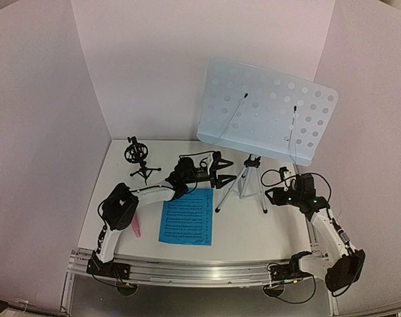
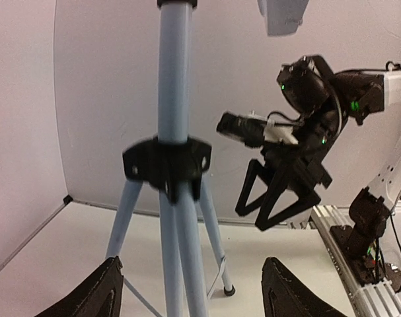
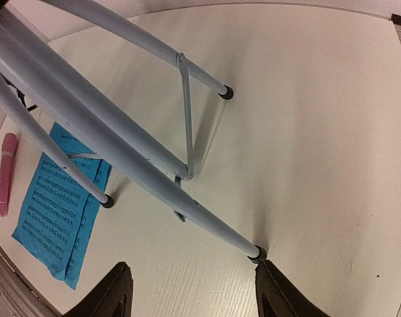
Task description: Set up the instrument practice props
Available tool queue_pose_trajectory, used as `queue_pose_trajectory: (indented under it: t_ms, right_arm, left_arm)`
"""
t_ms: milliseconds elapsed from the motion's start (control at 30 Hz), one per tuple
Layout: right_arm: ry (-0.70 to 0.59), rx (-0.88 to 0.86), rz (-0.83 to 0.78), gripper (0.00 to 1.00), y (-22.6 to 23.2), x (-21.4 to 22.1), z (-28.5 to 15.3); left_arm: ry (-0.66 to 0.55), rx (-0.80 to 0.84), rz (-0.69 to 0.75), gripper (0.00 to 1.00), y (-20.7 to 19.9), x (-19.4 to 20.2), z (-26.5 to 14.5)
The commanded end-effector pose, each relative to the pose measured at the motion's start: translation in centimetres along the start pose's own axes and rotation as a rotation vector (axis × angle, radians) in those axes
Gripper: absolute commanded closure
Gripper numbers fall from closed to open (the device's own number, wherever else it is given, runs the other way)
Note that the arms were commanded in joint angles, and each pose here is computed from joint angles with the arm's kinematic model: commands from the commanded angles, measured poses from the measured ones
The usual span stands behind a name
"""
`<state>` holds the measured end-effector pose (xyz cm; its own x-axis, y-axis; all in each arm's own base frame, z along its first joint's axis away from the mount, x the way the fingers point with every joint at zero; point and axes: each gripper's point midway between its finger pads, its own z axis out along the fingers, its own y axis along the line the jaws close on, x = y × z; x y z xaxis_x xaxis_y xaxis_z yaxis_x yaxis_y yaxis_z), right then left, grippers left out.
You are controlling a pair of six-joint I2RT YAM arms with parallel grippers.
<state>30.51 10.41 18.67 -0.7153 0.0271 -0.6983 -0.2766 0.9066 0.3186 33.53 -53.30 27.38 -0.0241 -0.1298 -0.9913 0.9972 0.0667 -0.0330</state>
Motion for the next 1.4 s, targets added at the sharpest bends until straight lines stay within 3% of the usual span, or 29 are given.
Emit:
queue_pose_trajectory:
  t_ms: [0,233,467,667,800,1167,1367]
  right_arm:
    - [-0.031,-0.092,0.160,0.35,0.9,-1.0,-1.4]
    - [-0.019,-0.231,0.450,0.34,-1.1,-4.3,-1.2]
    - [-0.058,-0.230,0.443,0.40,-1.9,-8.1,-1.3]
    - [-0.106,-0.162,0.364,0.42,-2.5,-8.1,-2.2]
    - [-0.109,-0.206,0.305,0.42,-1.4,-7.9,-2.8]
    - [-0.181,-0.259,0.069,0.41,-0.5,-4.8,-2.5]
    - [-0.274,-0.261,-0.103,0.41,0.3,-4.9,-0.7]
  left_arm:
    - [-0.139,0.007,0.007,0.28,-0.4,-9.1,0.8]
    - [-0.209,0.008,-0.013,0.30,-0.2,-11.2,3.8]
    - [-0.230,0.011,-0.015,0.31,0.3,-10.5,5.1]
    - [-0.212,-0.023,0.009,0.33,0.7,-7.9,4.7]
    - [-0.188,-0.002,0.003,0.39,0.7,-7.1,5.3]
    - [-0.030,0.003,-0.059,0.35,-1.3,-1.0,2.9]
    - [0.009,-0.009,-0.077,0.48,-1.5,0.9,3.2]
